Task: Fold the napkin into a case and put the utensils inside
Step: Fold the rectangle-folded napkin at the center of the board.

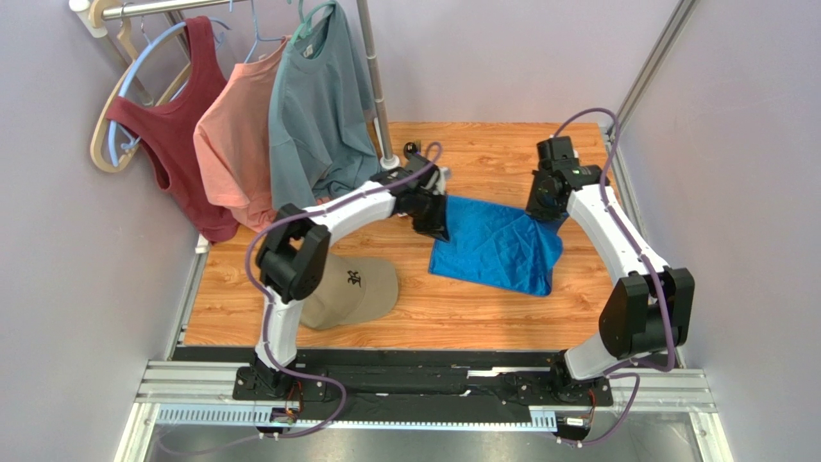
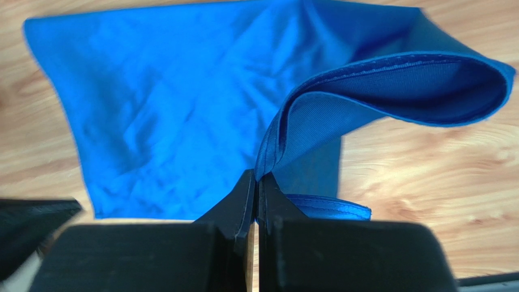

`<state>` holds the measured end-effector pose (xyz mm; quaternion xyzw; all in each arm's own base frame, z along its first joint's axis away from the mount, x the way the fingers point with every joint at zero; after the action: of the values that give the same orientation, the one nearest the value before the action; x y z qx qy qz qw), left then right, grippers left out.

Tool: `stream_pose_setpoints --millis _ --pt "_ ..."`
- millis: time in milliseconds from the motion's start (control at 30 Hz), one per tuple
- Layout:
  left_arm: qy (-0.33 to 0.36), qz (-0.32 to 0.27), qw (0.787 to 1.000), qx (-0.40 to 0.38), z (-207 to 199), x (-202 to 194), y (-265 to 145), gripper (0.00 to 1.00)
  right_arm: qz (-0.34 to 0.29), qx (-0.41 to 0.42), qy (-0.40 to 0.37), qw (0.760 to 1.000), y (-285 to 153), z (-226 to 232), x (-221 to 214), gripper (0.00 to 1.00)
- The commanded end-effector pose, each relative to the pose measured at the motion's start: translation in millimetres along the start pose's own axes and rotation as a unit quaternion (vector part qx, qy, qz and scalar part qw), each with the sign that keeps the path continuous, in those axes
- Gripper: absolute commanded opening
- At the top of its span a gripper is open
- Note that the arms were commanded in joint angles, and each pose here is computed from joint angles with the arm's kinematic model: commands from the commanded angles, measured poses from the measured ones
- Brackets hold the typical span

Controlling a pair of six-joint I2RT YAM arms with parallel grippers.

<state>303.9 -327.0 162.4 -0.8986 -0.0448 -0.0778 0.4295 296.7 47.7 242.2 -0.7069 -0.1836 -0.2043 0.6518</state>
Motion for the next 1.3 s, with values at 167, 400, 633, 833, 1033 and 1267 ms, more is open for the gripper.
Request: stream_pose_setpoints --millis 167,400,633,833,1033,1267 --pt "-0.016 -0.005 0.998 0.06 61 -15 -5 0.13 0.001 0.086 0.018 0.996 11 71 16 0.0" --pt "-0.03 -0.008 0.998 0.055 67 -20 3 0.12 0.017 0.147 0.067 0.987 30 95 16 0.0" --pt "-0.041 -0.009 0.998 0.044 70 -26 4 0.12 0.042 0.19 0.113 0.974 49 116 13 0.0" --pt "-0.041 -0.008 0.998 0.038 69 -28 1 0.12 0.054 0.195 0.158 0.966 63 122 7 0.0" --pt "-0.044 -0.007 0.998 0.035 69 -29 2 0.12 0.083 0.206 0.182 0.958 80 133 2 0.0" --pt "-0.044 -0.009 0.998 0.033 69 -29 0 0.12 0.109 0.215 0.208 0.948 100 143 -2 0.0"
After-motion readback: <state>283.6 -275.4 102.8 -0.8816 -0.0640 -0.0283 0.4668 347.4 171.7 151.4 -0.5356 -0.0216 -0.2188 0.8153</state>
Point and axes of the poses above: each gripper's point midway between its finger pads, its own y axis out along the fingers, its own z axis along the line the jaws close on, x = y × z, the point moved 10 cm from there along -y, back along the fingers, and after that the axes turned 15 degrees about -y, right-handed, at the moved point
